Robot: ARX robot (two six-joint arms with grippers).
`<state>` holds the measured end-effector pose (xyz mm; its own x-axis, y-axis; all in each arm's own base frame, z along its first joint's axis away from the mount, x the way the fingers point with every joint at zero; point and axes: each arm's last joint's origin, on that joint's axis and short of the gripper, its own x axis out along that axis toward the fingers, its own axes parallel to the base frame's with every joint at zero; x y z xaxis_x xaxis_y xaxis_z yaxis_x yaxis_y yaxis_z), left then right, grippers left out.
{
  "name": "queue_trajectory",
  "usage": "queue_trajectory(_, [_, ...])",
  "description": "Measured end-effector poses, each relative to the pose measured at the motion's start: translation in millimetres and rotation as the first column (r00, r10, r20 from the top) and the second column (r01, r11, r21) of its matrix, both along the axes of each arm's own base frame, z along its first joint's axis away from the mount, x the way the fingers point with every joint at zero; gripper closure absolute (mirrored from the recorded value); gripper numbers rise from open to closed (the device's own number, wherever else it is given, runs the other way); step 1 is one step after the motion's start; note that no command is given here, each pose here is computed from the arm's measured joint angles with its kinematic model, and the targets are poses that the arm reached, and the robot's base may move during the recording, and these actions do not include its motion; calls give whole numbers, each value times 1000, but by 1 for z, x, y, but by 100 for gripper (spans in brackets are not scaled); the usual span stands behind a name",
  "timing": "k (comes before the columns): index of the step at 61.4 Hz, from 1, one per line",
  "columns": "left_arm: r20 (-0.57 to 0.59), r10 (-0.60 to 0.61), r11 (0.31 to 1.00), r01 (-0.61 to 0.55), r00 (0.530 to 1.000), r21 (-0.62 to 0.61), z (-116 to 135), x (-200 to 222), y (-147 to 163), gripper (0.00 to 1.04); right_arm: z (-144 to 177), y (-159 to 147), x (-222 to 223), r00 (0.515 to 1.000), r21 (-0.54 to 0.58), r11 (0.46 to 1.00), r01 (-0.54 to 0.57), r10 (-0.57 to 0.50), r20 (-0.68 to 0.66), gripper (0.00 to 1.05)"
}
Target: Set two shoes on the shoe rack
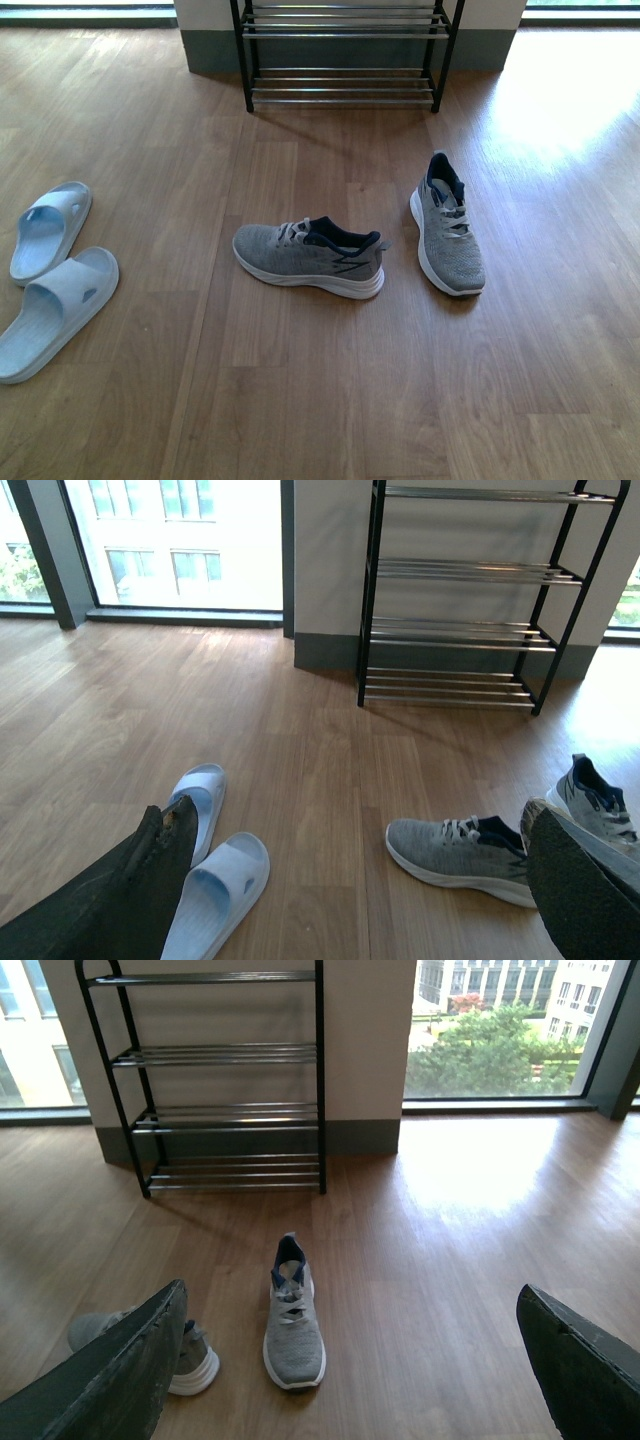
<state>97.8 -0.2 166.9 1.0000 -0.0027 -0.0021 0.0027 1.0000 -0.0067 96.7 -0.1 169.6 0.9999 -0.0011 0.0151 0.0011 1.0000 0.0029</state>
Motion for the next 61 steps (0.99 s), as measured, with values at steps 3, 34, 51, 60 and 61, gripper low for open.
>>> queue_trajectory(3, [0, 0, 1000, 0, 1000, 0, 0, 0, 0, 9, 0, 0, 0, 1000, 0, 1000, 0, 0, 0, 9])
queue_trajectory(34, [0, 0, 1000, 0, 1000, 0, 0, 0, 0, 9, 0, 0, 0, 1000, 0, 1000, 0, 0, 0, 9])
queue_trajectory(51, [0, 0, 1000, 0, 1000, 0, 0, 0, 0, 9, 0, 0, 0, 1000, 0, 1000, 0, 0, 0, 9])
queue_trajectory(60, [0, 0, 1000, 0, 1000, 0, 0, 0, 0, 9, 0, 0, 0, 1000, 0, 1000, 0, 0, -2, 9])
queue_trajectory(61, [0, 0, 1000, 0, 1000, 0, 0, 0, 0, 9, 0, 0, 0, 1000, 0, 1000, 0, 0, -2, 9])
